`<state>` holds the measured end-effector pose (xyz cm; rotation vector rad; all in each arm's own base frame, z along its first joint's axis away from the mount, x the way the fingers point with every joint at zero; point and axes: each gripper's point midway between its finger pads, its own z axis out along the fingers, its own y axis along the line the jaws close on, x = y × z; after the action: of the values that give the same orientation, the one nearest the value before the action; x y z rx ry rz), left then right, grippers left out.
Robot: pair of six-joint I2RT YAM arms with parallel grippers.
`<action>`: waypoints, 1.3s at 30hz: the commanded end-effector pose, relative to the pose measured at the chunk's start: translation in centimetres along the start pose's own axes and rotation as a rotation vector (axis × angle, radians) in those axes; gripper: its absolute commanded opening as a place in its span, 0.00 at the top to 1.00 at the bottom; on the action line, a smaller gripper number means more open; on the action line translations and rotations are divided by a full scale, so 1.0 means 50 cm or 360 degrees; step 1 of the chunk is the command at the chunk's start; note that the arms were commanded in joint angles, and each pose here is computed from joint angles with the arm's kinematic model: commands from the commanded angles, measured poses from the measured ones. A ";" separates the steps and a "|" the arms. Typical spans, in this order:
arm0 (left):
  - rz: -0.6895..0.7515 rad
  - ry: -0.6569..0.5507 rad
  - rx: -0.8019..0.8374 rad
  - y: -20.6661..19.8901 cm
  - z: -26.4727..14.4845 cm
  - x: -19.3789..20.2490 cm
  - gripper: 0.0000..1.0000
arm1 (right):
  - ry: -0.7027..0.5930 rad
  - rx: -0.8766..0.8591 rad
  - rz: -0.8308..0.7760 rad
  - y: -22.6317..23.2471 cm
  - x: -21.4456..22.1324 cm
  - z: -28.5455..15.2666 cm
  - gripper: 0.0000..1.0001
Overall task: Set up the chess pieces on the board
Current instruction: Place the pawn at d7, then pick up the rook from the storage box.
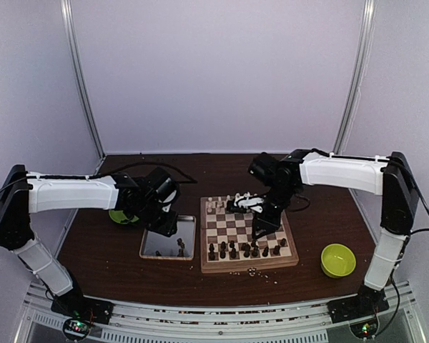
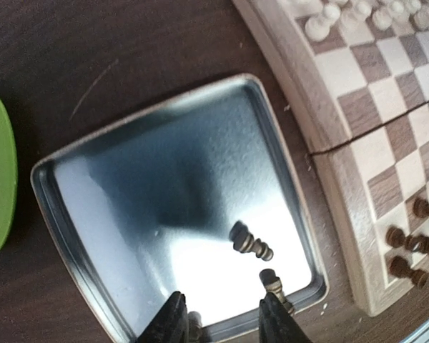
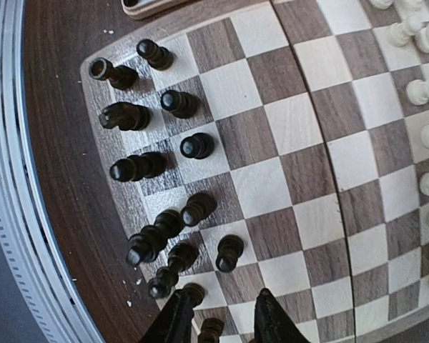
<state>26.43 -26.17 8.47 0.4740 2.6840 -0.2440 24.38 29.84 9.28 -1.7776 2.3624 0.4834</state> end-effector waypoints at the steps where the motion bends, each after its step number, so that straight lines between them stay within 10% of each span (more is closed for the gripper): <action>1: 0.0154 0.0270 -0.0005 0.011 0.014 0.081 0.65 | -0.0130 0.0067 -0.0008 0.001 0.007 -0.072 0.69; 39: -0.0113 0.0662 -0.0070 -0.077 0.076 0.128 0.75 | -0.0347 -0.0004 0.0093 -0.006 0.069 -0.079 0.67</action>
<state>20.69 -28.87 2.87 0.4832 3.0954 -0.1489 24.10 25.24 11.05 -1.5695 2.3092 0.6362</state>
